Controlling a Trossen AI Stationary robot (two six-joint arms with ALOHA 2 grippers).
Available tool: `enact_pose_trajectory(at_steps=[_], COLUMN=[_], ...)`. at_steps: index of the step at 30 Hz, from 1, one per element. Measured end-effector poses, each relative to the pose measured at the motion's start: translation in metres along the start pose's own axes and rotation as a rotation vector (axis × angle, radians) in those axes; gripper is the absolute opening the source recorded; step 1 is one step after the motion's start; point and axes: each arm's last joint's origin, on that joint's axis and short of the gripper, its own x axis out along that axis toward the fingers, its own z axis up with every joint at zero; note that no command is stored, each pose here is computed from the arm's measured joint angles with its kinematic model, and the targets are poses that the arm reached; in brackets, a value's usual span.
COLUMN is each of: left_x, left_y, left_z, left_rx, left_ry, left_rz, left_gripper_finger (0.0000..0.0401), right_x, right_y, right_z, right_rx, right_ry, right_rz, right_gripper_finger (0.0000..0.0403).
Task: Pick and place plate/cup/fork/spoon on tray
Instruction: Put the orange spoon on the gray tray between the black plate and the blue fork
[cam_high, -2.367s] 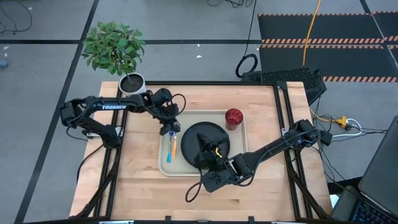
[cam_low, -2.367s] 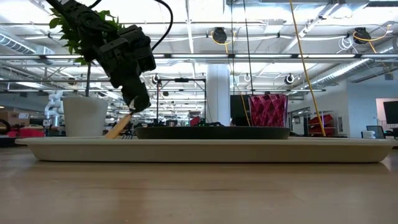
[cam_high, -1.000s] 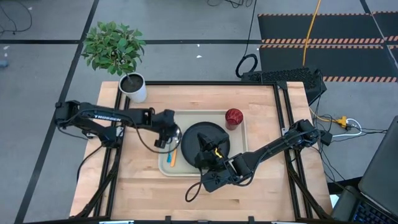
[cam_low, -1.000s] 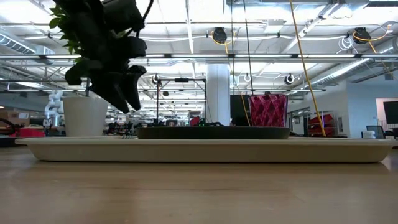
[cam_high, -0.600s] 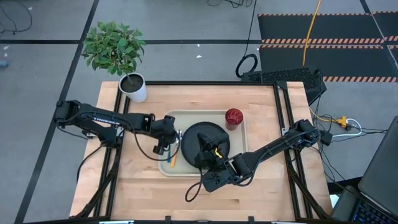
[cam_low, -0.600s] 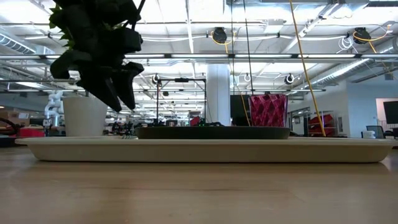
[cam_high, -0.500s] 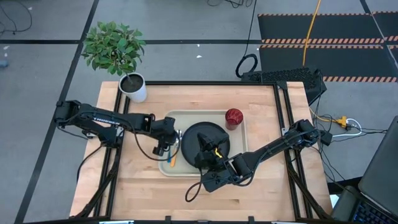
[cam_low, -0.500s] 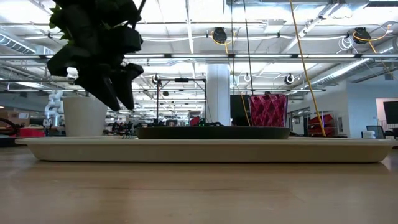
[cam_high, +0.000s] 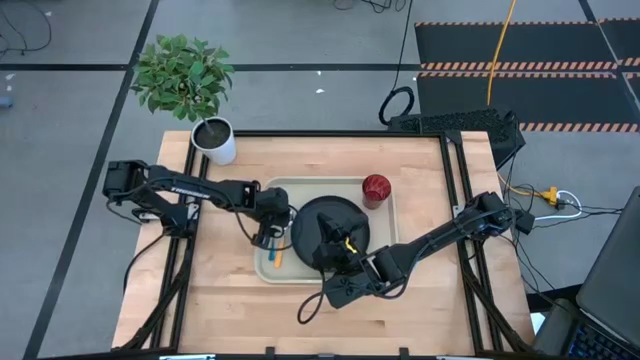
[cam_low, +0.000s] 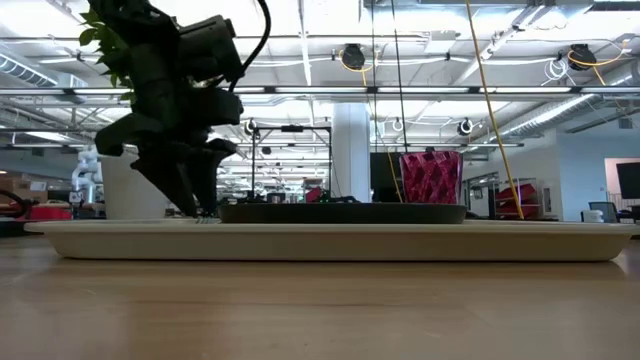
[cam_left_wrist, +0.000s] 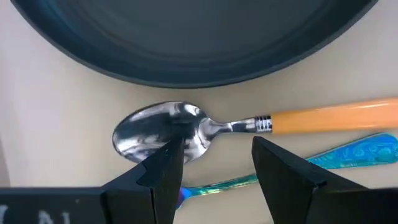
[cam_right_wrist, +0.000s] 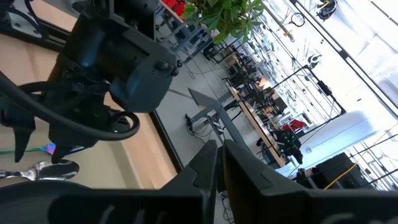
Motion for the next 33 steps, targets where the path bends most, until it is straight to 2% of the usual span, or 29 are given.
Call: enact_pose_trajectory(at_steps=[18,25,29,33], left_x=[-0.001,0.003,0.006,0.007], left_y=[0.023,0.041,0.043,0.042], left_z=[-0.006,-0.004,-0.003,-0.006], left_rx=[-0.050,-0.147,-0.120,-0.114], left_ry=[-0.035,-0.099,-0.088,-0.052], left_rz=[-0.004,0.087,0.140,0.147], left_gripper_finger=[0.0195,0.0195,0.0195,0.0195], right_x=[0.002,0.002,0.002,0.002], right_y=[0.000,-0.001,-0.001,-0.001], right_z=[0.000,0.000,0.000,0.000], right_rx=[0.001,0.004,0.004,0.004], right_ry=[0.004,0.003,0.003,0.003], right_rz=[-0.003,-0.003,-0.003,-0.003], right_gripper_finger=[0.0020,0.0020,0.0020,0.0020])
